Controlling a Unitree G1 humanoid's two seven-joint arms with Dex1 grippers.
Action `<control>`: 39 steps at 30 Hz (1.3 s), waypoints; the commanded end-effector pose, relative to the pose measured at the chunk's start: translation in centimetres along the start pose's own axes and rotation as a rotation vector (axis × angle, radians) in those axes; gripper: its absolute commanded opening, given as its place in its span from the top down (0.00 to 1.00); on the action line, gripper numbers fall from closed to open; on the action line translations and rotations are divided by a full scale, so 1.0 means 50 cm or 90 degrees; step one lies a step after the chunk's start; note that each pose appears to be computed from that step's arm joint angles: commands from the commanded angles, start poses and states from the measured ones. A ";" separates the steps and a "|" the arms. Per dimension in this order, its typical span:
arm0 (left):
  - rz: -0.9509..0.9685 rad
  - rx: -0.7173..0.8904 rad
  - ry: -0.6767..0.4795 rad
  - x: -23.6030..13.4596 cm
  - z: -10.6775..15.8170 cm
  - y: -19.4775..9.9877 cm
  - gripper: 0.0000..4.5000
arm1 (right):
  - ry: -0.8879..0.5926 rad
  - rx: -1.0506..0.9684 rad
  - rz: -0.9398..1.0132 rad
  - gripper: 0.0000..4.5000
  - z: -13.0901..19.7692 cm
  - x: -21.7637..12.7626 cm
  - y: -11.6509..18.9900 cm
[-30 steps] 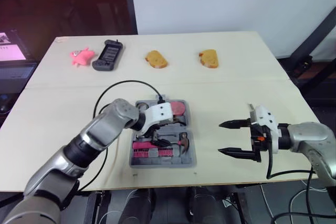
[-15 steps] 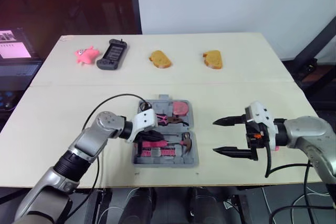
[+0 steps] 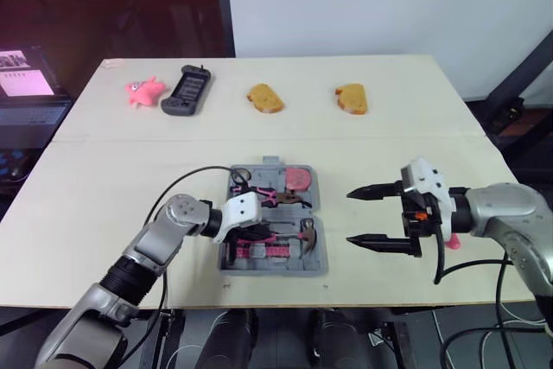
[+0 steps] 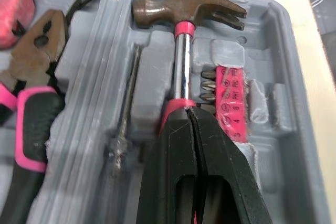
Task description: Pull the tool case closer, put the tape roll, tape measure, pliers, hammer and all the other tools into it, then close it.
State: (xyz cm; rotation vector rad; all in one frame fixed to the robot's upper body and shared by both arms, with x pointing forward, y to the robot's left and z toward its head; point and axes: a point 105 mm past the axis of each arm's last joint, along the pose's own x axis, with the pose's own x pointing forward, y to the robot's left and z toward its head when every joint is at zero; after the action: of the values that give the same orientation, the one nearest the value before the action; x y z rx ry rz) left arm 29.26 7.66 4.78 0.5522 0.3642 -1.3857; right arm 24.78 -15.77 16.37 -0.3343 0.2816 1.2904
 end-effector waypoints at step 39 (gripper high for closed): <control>0.443 -0.144 -0.077 -0.440 -0.134 0.063 0.00 | -0.054 0.018 -0.242 0.00 -0.111 -0.149 -0.075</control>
State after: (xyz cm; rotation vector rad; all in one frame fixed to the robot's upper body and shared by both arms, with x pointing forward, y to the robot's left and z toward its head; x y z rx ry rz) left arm 29.50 27.36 9.99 0.3464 0.2595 -0.7794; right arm 26.20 -23.90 13.33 -0.2680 0.2086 0.9905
